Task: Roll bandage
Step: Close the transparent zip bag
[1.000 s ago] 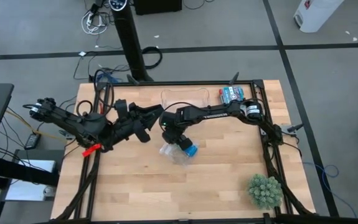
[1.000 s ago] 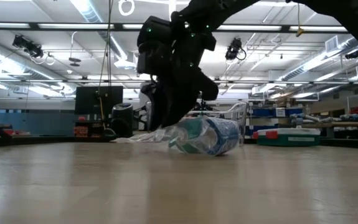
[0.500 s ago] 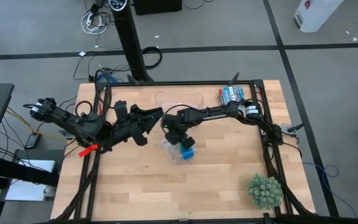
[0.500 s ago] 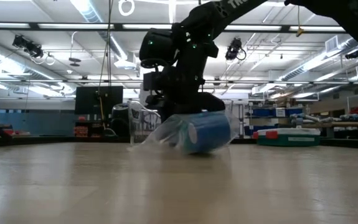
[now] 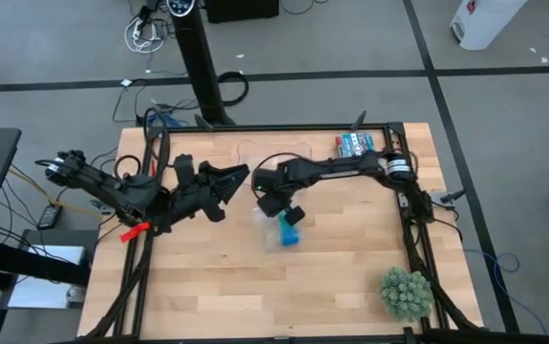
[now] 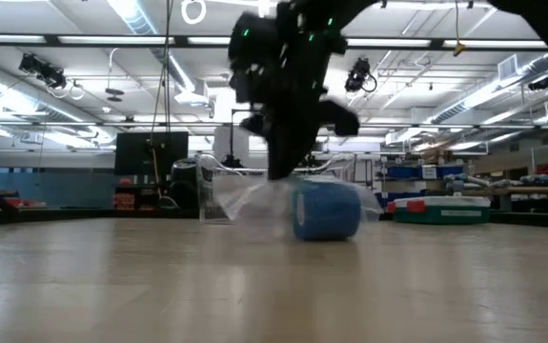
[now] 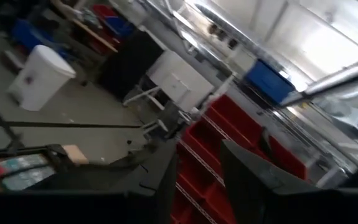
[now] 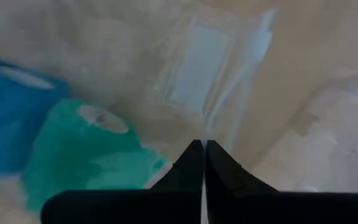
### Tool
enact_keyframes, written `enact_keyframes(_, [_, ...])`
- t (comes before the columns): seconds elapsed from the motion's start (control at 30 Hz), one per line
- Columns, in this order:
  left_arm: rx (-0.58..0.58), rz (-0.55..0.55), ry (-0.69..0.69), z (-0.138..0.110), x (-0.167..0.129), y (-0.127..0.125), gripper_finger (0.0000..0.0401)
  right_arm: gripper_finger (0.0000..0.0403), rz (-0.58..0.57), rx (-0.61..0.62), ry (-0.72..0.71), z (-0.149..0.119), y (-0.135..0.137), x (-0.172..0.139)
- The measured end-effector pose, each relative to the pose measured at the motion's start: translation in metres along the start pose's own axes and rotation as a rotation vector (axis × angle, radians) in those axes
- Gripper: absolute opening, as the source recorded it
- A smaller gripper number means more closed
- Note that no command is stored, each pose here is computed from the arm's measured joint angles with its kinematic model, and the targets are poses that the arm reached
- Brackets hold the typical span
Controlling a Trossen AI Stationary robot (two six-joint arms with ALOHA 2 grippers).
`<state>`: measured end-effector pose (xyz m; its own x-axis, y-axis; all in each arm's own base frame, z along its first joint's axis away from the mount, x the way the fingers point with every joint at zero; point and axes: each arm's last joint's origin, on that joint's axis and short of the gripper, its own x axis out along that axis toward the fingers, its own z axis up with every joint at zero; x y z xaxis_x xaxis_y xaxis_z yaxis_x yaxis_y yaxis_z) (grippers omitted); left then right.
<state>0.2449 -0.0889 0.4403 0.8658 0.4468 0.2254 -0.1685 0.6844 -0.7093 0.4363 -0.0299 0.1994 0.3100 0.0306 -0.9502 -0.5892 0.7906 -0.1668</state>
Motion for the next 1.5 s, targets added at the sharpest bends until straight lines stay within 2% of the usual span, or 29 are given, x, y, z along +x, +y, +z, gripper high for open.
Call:
enact_keyframes(0.1, [-0.014, 0.049, -0.024, 0.000, 0.000, 0.002, 0.0131, 0.0000, -0.016, 0.019, -0.020, -0.001, 0.005, -0.037])
enact_keyframes(0.2, [0.039, 0.111, -0.017, 0.002, 0.002, 0.004, 0.0131, 0.0000, -0.038, 0.032, -0.067, -0.004, 0.013, -0.080])
enact_keyframes(0.4, [0.085, 0.199, 0.094, 0.017, 0.013, 0.012, 0.0131, 0.0000, -0.112, 0.024, -0.224, -0.013, 0.030, -0.158])
enact_keyframes(0.53, [0.075, 0.227, 0.176, 0.024, 0.021, 0.022, 0.0131, 0.0000, -0.130, 0.013, -0.300, -0.021, 0.041, -0.191])
enact_keyframes(0.67, [0.053, 0.194, 0.237, 0.027, 0.030, 0.030, 0.0131, 0.0000, -0.129, 0.024, -0.303, -0.027, 0.046, -0.202])
enact_keyframes(0.77, [0.026, 0.167, 0.285, 0.025, 0.038, 0.034, 0.0131, 0.0000, -0.120, 0.078, -0.297, -0.029, 0.048, -0.205])
enact_keyframes(0.97, [0.021, 0.157, 0.377, 0.008, 0.050, 0.041, 0.0131, 0.0000, -0.102, 0.172, -0.271, -0.032, 0.050, -0.205])
enact_keyframes(1.2, [0.150, 0.271, 0.509, -0.008, 0.046, 0.056, 0.0131, 0.0000, -0.115, 0.224, -0.297, -0.036, 0.054, -0.216])
enact_keyframes(1.37, [0.317, 0.258, 0.562, -0.015, 0.047, 0.059, 0.0131, 0.0000, -0.144, 0.223, -0.336, -0.037, 0.053, -0.223])
enact_keyframes(1.5, [0.426, 0.234, 0.613, -0.026, 0.052, 0.063, 0.0131, 0.0000, -0.137, 0.301, -0.365, -0.038, 0.050, -0.225])
